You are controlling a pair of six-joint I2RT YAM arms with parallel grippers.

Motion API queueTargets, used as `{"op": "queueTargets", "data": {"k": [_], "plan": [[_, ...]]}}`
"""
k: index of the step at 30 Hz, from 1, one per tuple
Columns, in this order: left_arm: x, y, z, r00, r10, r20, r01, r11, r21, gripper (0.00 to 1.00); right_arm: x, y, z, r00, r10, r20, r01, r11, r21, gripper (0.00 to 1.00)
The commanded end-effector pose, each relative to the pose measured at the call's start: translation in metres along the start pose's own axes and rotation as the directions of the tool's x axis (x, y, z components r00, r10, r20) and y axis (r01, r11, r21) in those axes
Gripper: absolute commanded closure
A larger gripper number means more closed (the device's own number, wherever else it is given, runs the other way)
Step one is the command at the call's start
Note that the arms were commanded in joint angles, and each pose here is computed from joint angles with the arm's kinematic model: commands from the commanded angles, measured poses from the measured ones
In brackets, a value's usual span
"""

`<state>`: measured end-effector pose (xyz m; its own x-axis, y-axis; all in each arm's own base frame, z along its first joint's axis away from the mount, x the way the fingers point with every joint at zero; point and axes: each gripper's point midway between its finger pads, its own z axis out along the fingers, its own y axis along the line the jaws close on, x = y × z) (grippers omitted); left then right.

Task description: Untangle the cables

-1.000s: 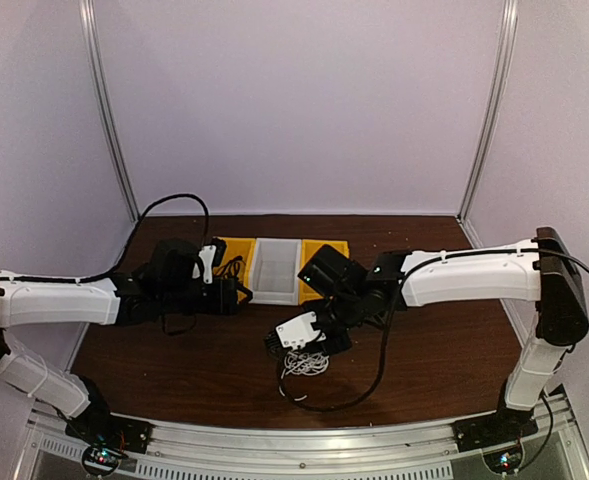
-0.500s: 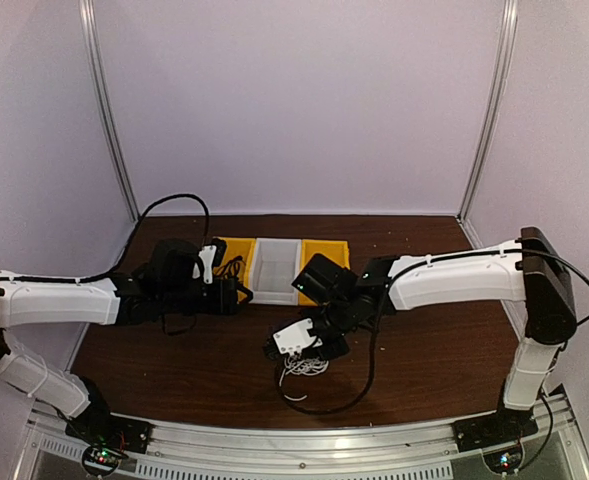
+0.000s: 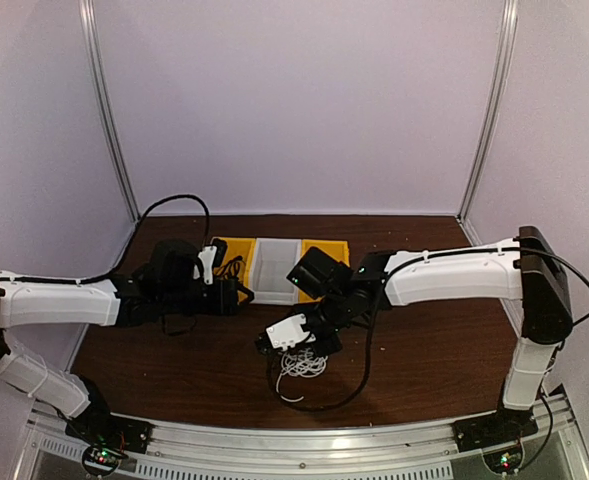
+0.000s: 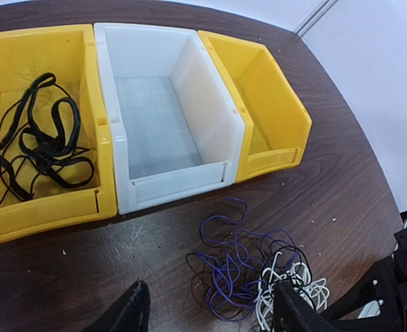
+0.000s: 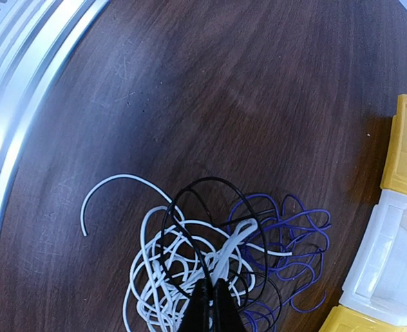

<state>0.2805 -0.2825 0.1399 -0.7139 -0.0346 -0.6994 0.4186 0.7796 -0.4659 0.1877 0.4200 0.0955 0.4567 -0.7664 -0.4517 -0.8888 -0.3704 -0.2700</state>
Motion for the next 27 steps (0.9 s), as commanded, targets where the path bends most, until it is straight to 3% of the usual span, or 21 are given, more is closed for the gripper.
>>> {"op": "queueTargets", "data": {"k": [1, 9, 16, 27], "plan": [[-0.005, -0.013, 0.001, 0.999, 0.017, 0.032, -0.020, 0.997, 0.077, 0.38, -0.024, -0.007, -0.023, 0.997, 0.038, 0.065, -0.038, 0.999, -0.005, 1.00], [0.001, -0.046, -0.002, 0.994, 0.104, 0.034, -0.109, 0.958, 0.263, 0.40, -0.054, -0.029, -0.073, 0.965, 0.172, 0.195, -0.166, 0.985, -0.050, 1.00], [0.008, -0.052, -0.019, 0.983, 0.156, 0.095, -0.177, 0.941, 0.288, 0.47, -0.020, -0.035, -0.076, 0.911, 0.351, 0.215, -0.325, 0.935, -0.144, 1.00], [0.050, -0.088, -0.041, 0.927, 0.308, 0.212, -0.372, 0.814, 0.447, 0.52, 0.018, -0.035, -0.072, 0.791, 0.552, 0.263, -0.493, 0.830, -0.262, 0.99]]}}
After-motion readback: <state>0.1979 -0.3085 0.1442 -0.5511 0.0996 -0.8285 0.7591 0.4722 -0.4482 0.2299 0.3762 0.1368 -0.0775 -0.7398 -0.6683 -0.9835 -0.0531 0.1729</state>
